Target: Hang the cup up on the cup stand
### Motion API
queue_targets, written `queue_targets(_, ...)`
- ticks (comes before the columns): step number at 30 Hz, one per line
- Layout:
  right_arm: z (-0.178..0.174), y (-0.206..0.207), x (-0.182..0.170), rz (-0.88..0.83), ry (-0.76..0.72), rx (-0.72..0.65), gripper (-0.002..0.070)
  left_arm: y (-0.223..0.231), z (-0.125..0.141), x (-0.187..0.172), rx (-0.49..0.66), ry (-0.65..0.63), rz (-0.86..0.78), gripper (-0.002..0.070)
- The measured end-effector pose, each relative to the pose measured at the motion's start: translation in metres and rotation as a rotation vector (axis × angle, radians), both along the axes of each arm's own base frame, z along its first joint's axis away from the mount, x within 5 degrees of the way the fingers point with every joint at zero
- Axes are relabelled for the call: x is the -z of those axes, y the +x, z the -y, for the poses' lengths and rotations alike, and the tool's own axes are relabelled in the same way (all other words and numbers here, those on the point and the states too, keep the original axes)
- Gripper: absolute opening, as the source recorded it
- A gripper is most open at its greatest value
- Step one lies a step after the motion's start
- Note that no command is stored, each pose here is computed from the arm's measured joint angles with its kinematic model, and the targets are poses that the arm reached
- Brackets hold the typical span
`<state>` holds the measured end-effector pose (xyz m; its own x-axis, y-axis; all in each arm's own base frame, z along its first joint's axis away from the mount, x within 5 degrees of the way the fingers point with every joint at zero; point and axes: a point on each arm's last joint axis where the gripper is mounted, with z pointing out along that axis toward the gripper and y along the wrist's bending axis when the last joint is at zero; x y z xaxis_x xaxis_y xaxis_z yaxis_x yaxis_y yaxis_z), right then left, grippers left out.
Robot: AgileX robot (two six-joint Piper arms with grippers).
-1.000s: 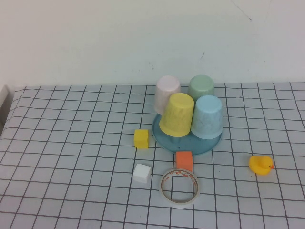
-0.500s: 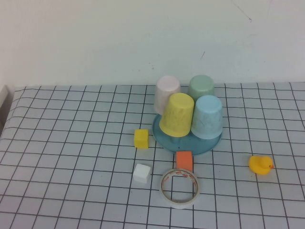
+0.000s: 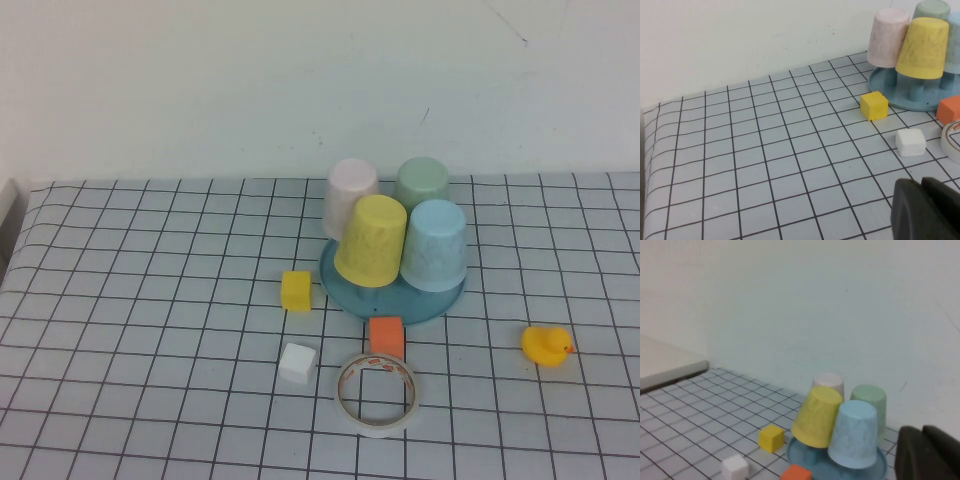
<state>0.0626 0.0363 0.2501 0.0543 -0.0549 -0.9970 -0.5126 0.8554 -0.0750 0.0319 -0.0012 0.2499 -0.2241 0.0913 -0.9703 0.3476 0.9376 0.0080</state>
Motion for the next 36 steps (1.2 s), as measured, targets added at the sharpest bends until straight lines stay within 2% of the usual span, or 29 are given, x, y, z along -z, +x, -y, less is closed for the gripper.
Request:
queue_targets(5, 0.007, 0.000, 0.012, 0.030, -0.053, 0.065, -0.0001, 0.000, 0.000, 0.000, 0.000, 0.000, 0.000, -0.0001)
queue_targets(11, 0.013, -0.001, 0.032, 0.027, 0.006, 0.157, -0.0001, 0.000, 0.000, 0.000, 0.000, 0.000, 0.000, -0.0002)
queue_targets(14, 0.016, -0.002, 0.043, -0.028, 0.020, 0.220, -0.0001, 0.000, 0.000, 0.000, 0.000, 0.000, 0.000, -0.0002)
queue_targets(16, 0.020, -0.004, 0.050, -0.087, 0.009, 0.284, -0.0001, 0.000, 0.000, 0.000, 0.000, 0.000, 0.000, -0.0002)
queue_targets(19, 0.031, -0.008, 0.062, -0.190, -0.037, 0.448, -0.0001, 0.000, 0.000, 0.000, 0.000, 0.000, 0.000, -0.0002)
queue_targets(20, 0.037, -0.009, 0.068, -0.251, -0.068, 0.546, -0.0001, 0.000, 0.000, 0.000, 0.000, 0.000, 0.000, -0.0002)
queue_targets(23, 0.042, -0.010, 0.071, -0.279, -0.082, 0.636, -0.0001, 0.000, 0.000, 0.000, 0.000, 0.000, 0.000, -0.0002)
queue_targets(31, 0.043, -0.010, 0.077, -0.311, -0.040, 0.662, -0.0001, 0.000, 0.000, 0.000, 0.000, 0.000, 0.000, -0.0002)
queue_targets(36, 0.041, -0.010, 0.078, -0.326, -0.020, 0.619, -0.0001, 0.000, 0.000, 0.000, 0.000, 0.000, 0.000, -0.0002)
